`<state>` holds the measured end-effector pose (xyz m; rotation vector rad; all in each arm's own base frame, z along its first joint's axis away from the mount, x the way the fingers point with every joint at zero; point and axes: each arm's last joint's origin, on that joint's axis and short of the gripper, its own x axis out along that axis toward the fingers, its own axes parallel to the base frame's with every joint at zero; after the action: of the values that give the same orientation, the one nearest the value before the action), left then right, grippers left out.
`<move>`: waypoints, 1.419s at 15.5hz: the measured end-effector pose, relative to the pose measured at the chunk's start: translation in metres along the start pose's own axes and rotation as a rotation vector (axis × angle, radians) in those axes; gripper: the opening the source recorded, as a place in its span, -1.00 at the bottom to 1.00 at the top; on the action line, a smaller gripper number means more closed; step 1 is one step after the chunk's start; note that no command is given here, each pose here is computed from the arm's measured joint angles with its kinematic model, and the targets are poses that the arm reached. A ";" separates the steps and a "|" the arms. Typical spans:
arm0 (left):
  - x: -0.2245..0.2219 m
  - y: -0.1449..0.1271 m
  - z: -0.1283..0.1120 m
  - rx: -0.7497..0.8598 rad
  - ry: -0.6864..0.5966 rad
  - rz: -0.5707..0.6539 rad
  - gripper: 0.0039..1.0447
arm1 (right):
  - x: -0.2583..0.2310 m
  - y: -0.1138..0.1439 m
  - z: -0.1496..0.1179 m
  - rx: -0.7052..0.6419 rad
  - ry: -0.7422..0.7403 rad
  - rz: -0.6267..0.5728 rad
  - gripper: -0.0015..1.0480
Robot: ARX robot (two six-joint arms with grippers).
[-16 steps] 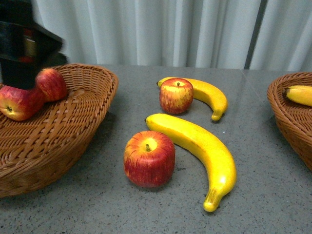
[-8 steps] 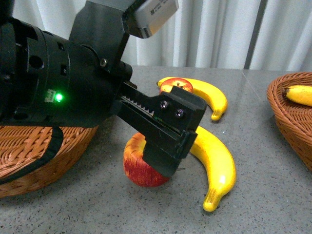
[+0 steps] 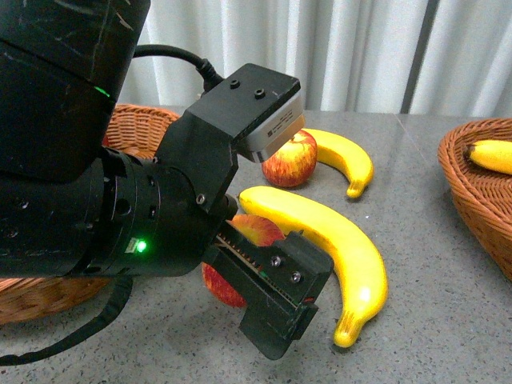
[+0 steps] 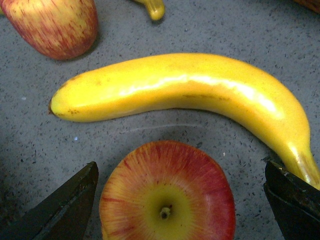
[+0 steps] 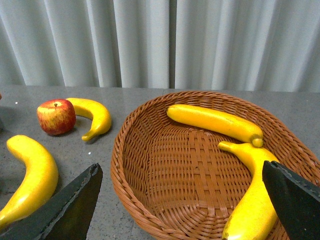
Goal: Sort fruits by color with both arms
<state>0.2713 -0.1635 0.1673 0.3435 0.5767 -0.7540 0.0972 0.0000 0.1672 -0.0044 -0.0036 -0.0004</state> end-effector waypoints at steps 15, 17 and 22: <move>-0.089 0.112 -0.002 -0.572 -0.199 0.590 0.12 | 0.000 0.000 0.000 0.000 0.000 0.000 0.87; -0.080 0.113 -0.025 -0.666 -0.141 0.570 0.12 | 0.000 0.000 0.000 0.000 0.000 0.000 0.87; -0.077 0.109 -0.034 -0.694 -0.127 0.521 0.12 | 0.000 0.000 0.000 0.000 0.000 0.000 0.87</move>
<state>0.2928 -0.0307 0.1965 -0.1981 0.5609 -0.0482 0.0972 0.0000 0.1672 -0.0044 -0.0040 -0.0004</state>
